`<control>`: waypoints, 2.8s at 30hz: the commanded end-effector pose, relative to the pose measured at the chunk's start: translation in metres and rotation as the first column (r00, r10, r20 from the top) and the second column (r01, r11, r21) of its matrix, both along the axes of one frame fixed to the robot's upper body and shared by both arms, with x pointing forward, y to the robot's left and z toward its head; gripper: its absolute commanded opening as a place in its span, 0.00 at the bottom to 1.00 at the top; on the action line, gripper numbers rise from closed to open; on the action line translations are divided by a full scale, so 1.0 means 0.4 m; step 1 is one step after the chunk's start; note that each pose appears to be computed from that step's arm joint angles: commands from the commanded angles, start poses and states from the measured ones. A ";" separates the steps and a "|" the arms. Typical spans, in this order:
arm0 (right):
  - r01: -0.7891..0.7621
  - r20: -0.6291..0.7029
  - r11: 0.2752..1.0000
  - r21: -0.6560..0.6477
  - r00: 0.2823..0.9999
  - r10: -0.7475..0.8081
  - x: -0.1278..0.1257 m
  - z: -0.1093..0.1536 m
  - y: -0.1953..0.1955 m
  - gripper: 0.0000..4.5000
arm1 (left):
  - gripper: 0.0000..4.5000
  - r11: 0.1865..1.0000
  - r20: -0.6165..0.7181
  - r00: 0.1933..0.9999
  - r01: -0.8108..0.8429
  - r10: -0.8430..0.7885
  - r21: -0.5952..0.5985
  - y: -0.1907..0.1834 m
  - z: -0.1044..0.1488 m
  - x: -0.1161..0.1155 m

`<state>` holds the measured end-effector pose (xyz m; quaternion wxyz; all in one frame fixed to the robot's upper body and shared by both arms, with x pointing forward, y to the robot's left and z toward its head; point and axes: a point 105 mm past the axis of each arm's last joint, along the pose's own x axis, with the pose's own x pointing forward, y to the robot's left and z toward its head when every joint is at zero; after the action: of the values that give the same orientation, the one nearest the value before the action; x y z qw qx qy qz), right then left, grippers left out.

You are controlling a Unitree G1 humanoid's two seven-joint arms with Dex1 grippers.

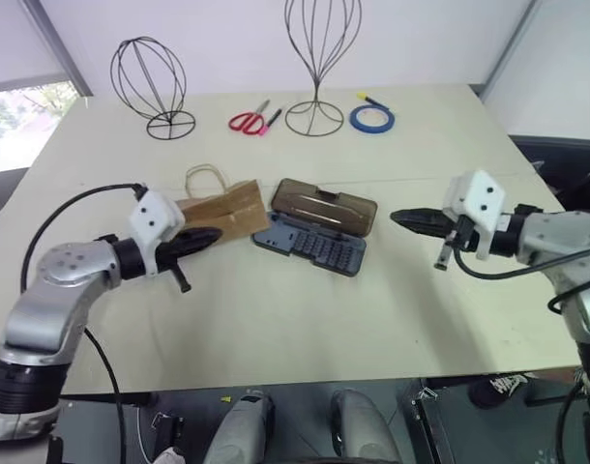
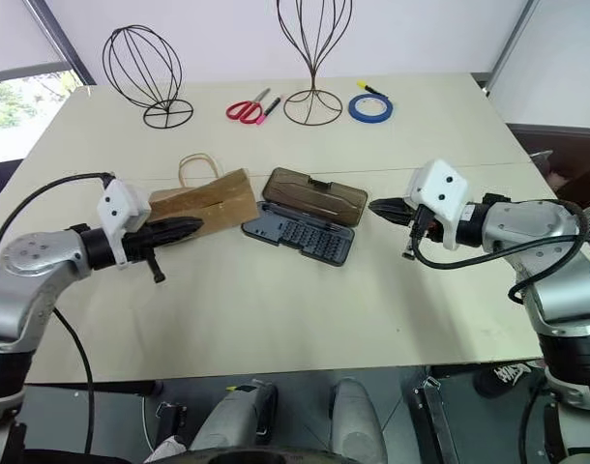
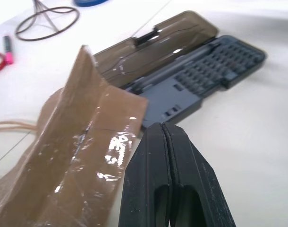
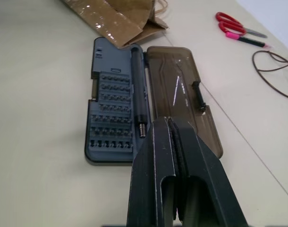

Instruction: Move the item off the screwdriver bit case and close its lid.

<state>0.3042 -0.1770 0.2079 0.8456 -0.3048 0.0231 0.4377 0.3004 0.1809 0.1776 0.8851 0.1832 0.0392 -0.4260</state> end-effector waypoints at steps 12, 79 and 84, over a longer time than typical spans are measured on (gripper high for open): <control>-0.043 0.042 0.999 0.000 0.998 0.043 -0.009 0.033 0.023 0.00 | 0.00 0.999 0.041 0.999 0.003 -0.001 -0.032 -0.015 0.045 -0.009; -0.080 0.113 0.971 0.226 0.992 0.055 -0.017 -0.005 0.205 0.00 | 0.99 0.997 -0.118 0.991 -0.057 0.063 0.053 0.201 0.020 0.178; -0.082 0.119 0.971 0.225 0.991 0.056 -0.012 -0.004 0.207 0.00 | 0.99 0.992 -0.129 0.987 -0.084 0.096 0.094 0.200 -0.017 0.186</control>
<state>0.3008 -0.0986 0.1940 0.8653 -0.2210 -0.0579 0.4461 0.3737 0.2615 0.1697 0.8910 0.1736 0.1282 -0.3994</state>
